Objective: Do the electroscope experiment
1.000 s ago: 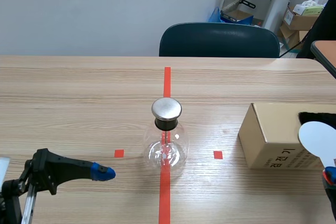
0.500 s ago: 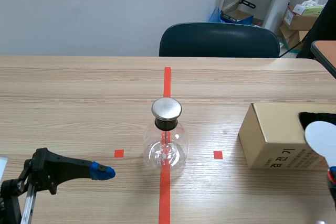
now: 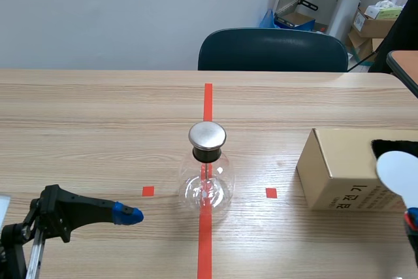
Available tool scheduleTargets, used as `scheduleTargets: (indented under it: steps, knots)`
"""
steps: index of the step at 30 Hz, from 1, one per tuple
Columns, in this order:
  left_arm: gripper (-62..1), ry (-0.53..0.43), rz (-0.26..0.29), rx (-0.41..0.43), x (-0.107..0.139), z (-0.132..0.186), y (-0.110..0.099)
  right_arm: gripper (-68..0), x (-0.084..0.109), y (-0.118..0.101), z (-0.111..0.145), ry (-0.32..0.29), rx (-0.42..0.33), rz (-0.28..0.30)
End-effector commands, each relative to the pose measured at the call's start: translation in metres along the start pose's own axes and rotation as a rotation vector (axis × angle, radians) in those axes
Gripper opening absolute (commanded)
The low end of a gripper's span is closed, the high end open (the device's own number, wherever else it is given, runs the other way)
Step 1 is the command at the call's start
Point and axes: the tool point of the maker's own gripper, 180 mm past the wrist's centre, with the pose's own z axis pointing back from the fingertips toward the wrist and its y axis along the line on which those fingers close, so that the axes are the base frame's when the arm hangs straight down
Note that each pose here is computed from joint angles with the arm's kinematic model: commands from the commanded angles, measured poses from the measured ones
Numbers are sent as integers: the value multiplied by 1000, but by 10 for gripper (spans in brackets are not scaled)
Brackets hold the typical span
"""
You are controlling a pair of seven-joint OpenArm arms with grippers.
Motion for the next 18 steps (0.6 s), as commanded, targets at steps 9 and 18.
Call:
scheduleTargets:
  steps: [9,18]
  knots:
    - [-112,-36,15,-12,9,-3,-6,-669,-62,-12,10,317,-49,44]
    - [-112,-42,18,-12,9,-5,-6,-669,-13,-9,0,23,-31,74]
